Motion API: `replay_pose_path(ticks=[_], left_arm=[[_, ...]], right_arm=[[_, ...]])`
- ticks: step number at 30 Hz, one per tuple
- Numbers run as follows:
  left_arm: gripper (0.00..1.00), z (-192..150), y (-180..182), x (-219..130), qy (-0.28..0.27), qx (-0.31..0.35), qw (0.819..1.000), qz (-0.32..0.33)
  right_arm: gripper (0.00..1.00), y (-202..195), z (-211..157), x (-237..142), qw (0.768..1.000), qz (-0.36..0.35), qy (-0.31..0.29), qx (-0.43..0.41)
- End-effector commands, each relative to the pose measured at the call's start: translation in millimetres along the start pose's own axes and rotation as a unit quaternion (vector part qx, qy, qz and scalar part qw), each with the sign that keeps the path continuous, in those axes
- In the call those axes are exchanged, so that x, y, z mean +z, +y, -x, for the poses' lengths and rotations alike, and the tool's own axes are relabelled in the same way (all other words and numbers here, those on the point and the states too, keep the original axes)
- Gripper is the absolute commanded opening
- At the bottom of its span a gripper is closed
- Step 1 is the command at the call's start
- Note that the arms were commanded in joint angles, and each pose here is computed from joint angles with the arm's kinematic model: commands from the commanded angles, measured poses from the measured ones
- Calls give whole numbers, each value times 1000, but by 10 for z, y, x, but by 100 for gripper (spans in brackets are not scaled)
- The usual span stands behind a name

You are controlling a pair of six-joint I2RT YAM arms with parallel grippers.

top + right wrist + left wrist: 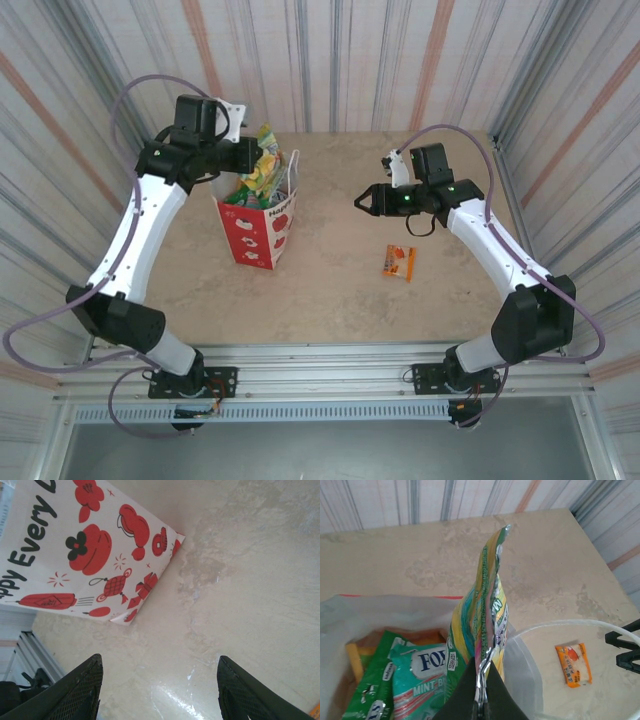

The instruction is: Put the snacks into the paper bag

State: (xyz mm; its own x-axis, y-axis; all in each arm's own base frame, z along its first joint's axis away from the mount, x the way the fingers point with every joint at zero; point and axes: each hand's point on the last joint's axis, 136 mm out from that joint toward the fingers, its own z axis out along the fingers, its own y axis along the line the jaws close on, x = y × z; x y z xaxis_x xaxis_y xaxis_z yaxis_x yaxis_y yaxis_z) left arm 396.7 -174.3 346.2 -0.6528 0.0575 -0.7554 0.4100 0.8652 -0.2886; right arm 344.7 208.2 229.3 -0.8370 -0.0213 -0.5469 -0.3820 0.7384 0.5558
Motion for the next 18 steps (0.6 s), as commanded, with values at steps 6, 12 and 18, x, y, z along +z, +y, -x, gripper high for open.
replay_pose_path(ticks=[6,12,18], left_arm=[[4,-173,307,35,41,-58,997,16],[42,-282,574,3,72,-55,992,82],[54,3,394,-266,10,20,993,115]], right_arm=[[61,-10,-75,41,999,7,20,29],[61,-43,-79,86,999,2,26,41],[63,-362,-105,17,994,-60,26,87]])
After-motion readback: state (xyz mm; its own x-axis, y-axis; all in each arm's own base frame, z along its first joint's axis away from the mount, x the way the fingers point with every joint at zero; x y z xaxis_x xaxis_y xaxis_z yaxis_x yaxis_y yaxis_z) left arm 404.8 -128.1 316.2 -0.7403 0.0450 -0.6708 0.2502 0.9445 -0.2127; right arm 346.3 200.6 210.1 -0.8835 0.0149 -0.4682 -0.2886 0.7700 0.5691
